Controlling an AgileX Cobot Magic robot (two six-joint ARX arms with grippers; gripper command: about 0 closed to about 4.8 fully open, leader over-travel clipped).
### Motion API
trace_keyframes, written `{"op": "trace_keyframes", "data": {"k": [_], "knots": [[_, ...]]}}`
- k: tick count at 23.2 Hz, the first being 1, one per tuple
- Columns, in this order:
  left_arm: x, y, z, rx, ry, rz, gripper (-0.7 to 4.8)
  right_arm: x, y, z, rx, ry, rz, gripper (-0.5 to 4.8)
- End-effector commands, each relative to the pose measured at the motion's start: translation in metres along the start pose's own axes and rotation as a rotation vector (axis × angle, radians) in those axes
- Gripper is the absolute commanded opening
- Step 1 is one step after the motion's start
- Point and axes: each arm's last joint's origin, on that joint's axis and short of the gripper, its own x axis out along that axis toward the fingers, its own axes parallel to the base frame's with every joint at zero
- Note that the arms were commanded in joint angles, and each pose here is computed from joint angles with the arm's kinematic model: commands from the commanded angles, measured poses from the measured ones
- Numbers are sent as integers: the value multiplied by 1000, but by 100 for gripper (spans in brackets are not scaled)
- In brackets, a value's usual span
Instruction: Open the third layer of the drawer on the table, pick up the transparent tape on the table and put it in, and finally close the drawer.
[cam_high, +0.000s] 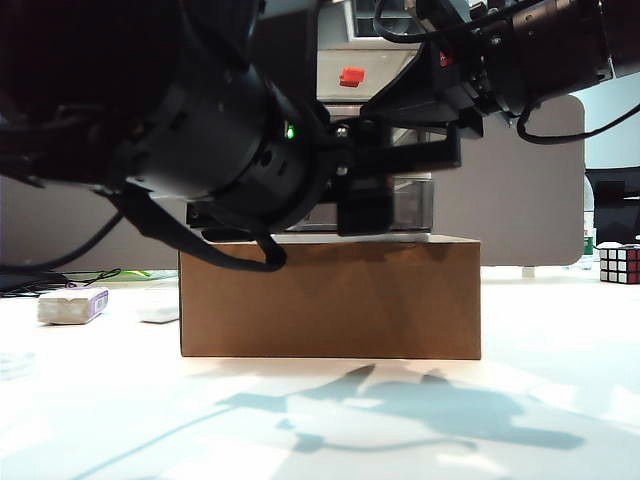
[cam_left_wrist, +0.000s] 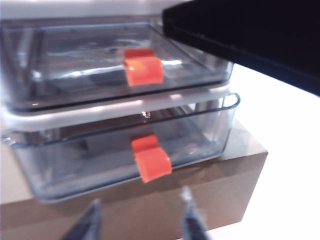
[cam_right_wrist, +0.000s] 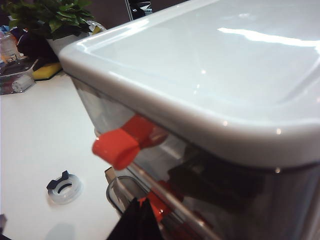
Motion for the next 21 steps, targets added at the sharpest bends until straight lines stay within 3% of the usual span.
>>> {"op": "trace_keyframes", "data": {"k": [1,9,21], "knots": [[10,6,5,-56,-6,-77,167,-3,3,8,-11,-33,10,-5],[24,9,14,-84,-17,-92,166,-11,6,17,-32,-67,11,-5],[30,6,14,-64,8,-78,165,-13,7,19,-35,-76,11,-5]]}}
